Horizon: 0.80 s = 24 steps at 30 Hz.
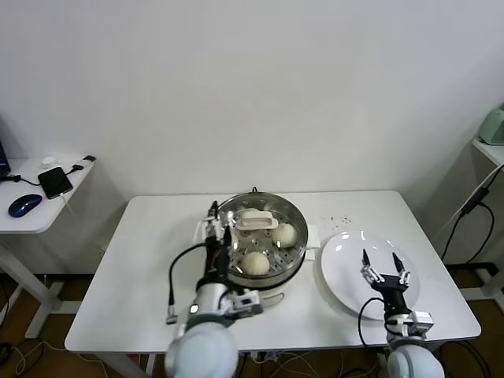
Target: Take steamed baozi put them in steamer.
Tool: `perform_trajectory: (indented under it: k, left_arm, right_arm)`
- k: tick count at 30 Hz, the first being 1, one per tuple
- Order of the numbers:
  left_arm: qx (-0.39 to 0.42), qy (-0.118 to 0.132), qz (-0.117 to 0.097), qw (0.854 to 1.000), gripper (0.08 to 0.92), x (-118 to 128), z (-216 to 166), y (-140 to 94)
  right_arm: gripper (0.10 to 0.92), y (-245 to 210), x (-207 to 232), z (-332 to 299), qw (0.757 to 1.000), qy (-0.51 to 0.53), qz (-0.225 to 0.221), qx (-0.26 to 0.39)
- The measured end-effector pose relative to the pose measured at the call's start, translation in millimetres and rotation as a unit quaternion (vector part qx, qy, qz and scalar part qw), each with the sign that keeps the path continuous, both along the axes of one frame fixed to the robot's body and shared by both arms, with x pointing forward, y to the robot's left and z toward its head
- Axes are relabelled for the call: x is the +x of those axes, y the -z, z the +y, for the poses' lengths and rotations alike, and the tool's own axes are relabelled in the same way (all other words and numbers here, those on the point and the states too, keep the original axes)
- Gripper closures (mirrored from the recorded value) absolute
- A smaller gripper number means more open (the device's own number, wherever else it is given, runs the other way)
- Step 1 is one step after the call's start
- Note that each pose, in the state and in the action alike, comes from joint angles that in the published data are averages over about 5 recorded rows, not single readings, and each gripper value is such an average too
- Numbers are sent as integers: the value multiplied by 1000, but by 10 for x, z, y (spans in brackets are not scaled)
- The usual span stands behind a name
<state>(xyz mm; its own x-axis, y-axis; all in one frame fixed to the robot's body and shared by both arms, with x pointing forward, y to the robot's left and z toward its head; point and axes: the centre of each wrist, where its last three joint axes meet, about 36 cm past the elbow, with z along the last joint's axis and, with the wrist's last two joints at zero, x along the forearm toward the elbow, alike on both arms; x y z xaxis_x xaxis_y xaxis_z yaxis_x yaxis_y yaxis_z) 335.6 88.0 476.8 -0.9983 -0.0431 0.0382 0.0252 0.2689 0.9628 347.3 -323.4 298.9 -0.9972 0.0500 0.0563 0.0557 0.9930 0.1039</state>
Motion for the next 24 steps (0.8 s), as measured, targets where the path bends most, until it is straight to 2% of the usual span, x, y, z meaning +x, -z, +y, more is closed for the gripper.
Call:
perform_trajectory:
  k: [6, 10, 16, 21, 24]
  left_arm:
    - [-97, 15, 10, 995, 177, 9, 512, 132]
    - [-197, 25, 20, 980, 177, -31, 837, 293]
    - [-348, 25, 25, 937, 177, -198, 1179, 553]
    - [-445, 10, 33, 895, 177, -390, 1340, 765]
    - [-483, -2, 41, 875, 177, -524, 1384, 877]
  right_arm:
    - [200, -17, -153, 175, 999, -39, 10, 9]
    - [200, 26, -261, 304, 998, -53, 23, 14]
    - [200, 54, -413, 464, 997, -63, 35, 23]
    - [200, 57, -530, 499, 997, -64, 43, 23]
    - [200, 51, -606, 512, 996, -69, 47, 22]
